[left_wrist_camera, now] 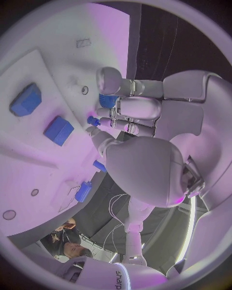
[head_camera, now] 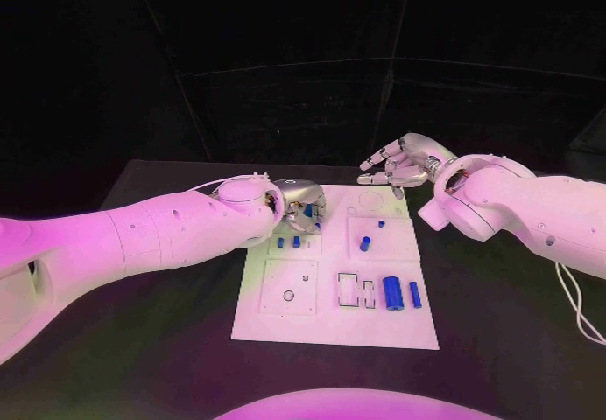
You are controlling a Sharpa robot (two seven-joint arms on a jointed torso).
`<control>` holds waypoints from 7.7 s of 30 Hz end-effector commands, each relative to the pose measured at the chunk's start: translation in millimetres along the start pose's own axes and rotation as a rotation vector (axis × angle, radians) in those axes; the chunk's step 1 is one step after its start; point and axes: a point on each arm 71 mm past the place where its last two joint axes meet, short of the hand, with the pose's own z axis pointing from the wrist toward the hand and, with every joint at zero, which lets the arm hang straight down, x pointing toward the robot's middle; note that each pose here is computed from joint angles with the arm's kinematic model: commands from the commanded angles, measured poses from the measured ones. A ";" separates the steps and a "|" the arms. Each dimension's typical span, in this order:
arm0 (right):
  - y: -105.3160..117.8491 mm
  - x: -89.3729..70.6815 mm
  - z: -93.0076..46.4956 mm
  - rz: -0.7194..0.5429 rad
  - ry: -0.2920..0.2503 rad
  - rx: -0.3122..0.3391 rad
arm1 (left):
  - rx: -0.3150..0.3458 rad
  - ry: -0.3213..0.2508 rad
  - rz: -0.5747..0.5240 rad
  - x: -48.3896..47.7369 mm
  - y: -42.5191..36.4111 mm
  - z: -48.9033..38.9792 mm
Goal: Assemble the parts on the task board
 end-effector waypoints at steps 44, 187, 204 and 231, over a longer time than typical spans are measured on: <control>1.6 0.3 1.9 -0.004 0.008 -0.011 | -0.007 -0.076 -0.004 -7.9 1.8 -4.5; -51.8 10.3 -20.9 -0.730 0.065 -0.055 | 0.031 -0.501 -1.090 -48.4 82.9 -91.8; -54.3 39.6 -20.9 -0.764 0.123 -0.084 | 0.095 -0.556 -1.263 -47.9 75.9 -102.2; -55.5 51.6 -13.4 -0.758 0.191 -0.052 | 0.085 -0.544 -1.272 -46.7 75.4 -101.8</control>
